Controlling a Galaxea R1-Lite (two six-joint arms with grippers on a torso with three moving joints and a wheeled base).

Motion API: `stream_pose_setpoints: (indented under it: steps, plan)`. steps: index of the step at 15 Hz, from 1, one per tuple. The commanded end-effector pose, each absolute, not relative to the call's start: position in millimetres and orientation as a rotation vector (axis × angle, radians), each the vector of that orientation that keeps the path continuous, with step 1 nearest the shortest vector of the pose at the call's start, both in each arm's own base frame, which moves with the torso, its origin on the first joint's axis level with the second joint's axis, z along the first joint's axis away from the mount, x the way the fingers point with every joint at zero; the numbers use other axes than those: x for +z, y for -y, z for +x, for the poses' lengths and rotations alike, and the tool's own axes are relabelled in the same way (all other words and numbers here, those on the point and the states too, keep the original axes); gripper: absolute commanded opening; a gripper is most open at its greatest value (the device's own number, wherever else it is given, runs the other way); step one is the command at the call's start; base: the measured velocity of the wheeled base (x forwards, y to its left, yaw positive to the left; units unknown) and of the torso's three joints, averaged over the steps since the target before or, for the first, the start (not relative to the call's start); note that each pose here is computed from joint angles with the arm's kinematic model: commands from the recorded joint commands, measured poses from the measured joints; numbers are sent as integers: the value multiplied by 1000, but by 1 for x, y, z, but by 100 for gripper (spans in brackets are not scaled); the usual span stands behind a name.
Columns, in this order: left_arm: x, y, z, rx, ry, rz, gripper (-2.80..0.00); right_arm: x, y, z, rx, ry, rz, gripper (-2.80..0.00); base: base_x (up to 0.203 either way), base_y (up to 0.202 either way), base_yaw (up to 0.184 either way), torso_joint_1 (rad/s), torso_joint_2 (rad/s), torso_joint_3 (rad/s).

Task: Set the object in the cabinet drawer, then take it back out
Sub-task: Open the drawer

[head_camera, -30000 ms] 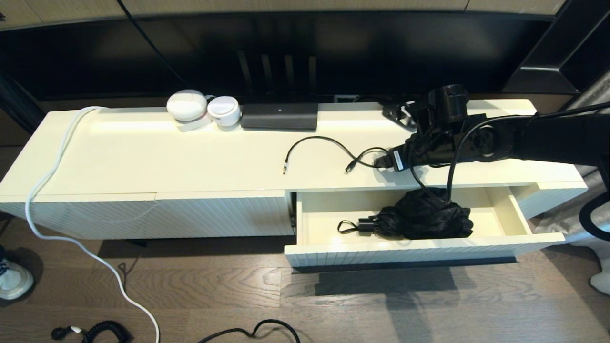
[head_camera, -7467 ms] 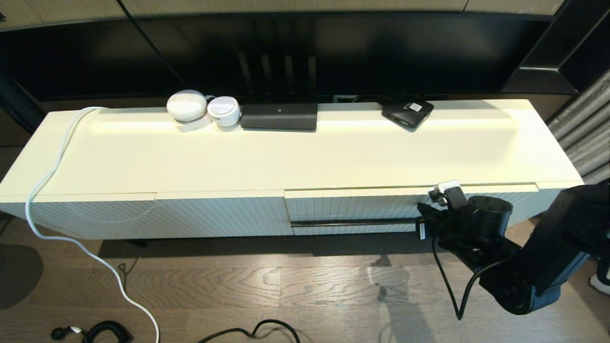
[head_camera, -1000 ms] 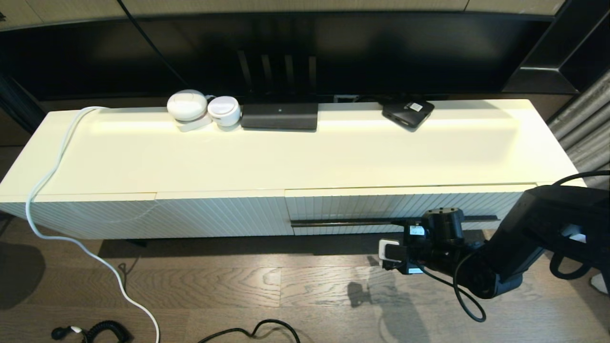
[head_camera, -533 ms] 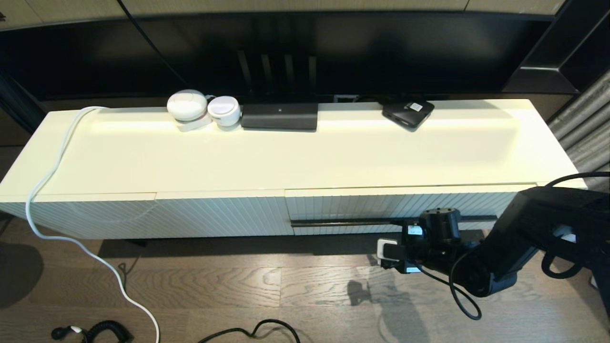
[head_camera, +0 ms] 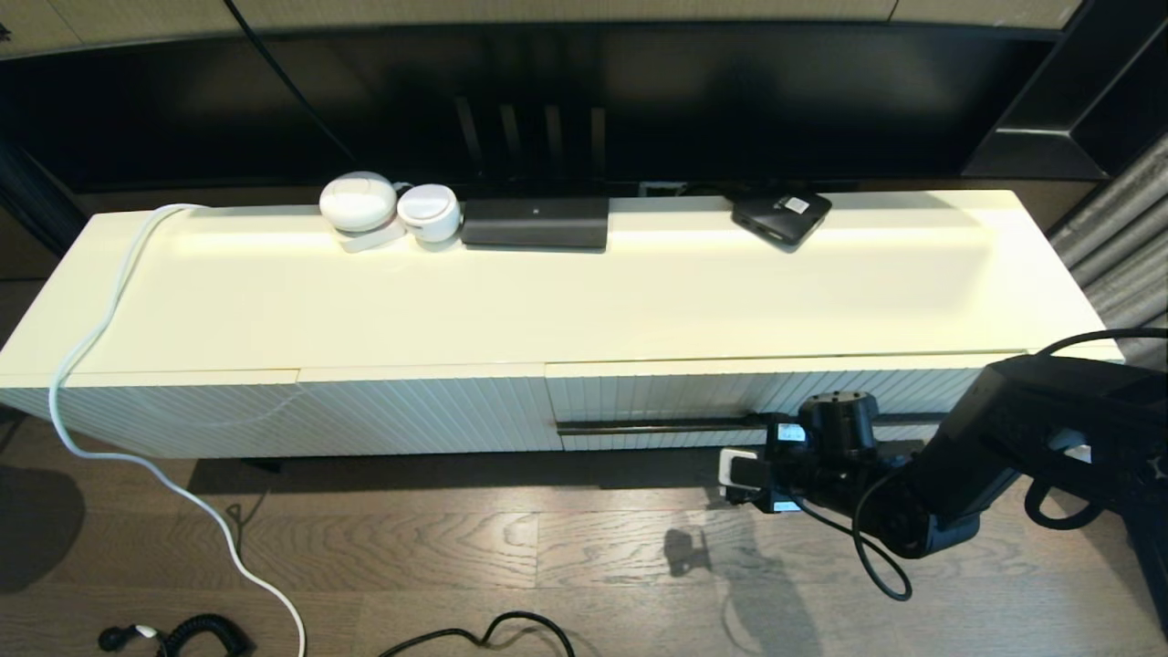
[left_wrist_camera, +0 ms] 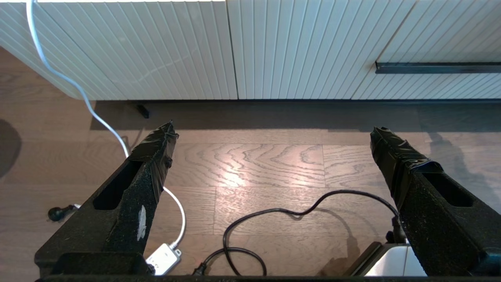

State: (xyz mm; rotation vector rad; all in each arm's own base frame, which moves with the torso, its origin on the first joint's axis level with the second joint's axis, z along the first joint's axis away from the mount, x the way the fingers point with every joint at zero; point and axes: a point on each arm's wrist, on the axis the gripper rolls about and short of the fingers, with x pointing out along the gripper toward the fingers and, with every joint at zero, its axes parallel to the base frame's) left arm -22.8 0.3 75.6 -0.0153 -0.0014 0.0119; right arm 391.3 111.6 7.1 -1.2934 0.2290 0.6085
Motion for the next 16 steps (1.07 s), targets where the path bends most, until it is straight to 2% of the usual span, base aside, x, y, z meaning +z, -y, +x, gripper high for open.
stream_pose_setpoints:
  steps: [1,16]
  plan:
    - [76,0,-23,12,2,-15,0,8,-111,392,606,-222,-1303,0,0,0,0,0,0,0]
    - [76,0,-23,12,2,-15,0,-1,-106,402,630,-231,-1334,0,0,0,0,0,0,0]
